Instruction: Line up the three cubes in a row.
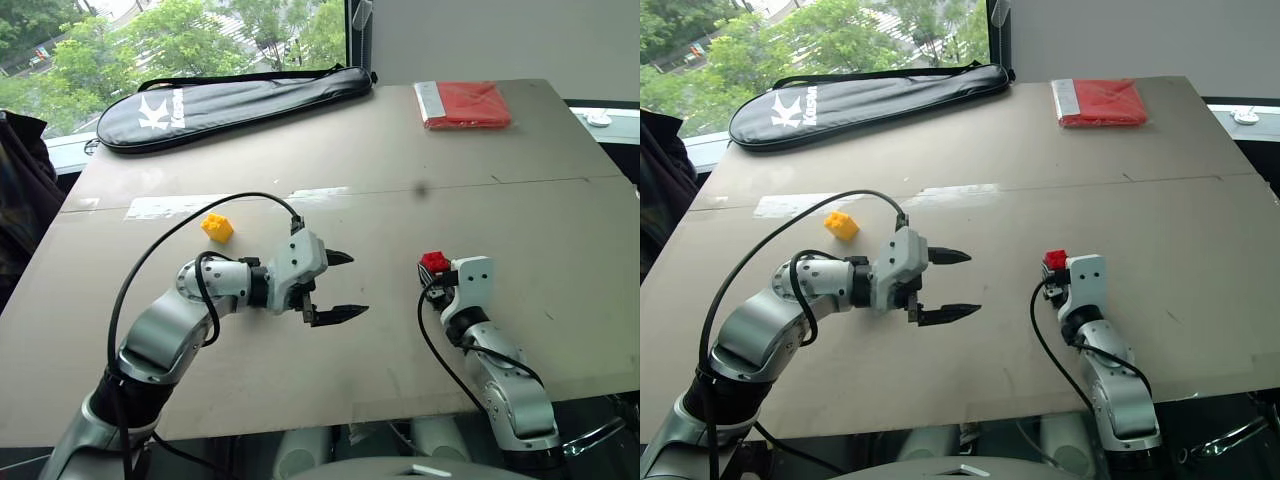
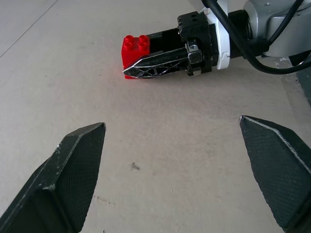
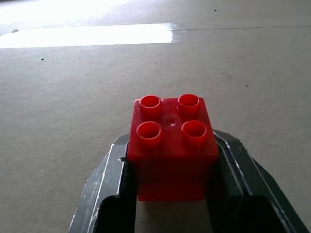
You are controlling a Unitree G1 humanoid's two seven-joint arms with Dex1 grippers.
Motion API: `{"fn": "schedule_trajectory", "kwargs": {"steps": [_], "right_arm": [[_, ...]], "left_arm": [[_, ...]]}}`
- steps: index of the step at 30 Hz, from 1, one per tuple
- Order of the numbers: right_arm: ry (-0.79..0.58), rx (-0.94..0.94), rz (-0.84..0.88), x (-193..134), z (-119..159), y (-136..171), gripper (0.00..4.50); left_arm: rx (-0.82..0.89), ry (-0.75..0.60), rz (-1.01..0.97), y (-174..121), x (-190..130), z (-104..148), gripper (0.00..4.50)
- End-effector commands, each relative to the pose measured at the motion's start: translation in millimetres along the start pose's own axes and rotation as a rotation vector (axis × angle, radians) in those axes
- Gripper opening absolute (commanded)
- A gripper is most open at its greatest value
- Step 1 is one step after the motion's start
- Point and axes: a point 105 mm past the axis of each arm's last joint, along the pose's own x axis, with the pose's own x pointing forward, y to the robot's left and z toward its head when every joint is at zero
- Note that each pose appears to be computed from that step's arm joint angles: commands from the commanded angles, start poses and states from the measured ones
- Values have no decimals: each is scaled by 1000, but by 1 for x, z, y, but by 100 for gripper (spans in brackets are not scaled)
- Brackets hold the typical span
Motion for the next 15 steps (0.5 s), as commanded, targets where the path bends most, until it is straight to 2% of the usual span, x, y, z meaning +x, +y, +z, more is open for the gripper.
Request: {"fn": "schedule_trajectory", "kwargs": {"steps": [1, 7, 8, 10, 12, 13, 15], "right_arm": [[-45, 9, -31, 0, 8, 5, 133], [-48, 33, -61, 1, 8, 5, 133], [-44, 37, -58, 0, 7, 5, 234], [-39, 33, -53, -1, 6, 5, 304], [-38, 13, -48, -2, 5, 5, 406], [-37, 7, -47, -2, 4, 4, 445], [-39, 3, -48, -3, 4, 3, 445]], "left_arm": [[31, -7, -13, -2, -8, 11, 450], [32, -9, -27, 0, -5, 15, 450], [32, -8, -28, 0, -5, 16, 450], [30, -8, -31, 0, -4, 16, 450], [26, -7, -31, 0, -5, 17, 450], [25, -6, -31, 0, -5, 17, 450], [21, -5, -29, 0, -6, 16, 450]]}}
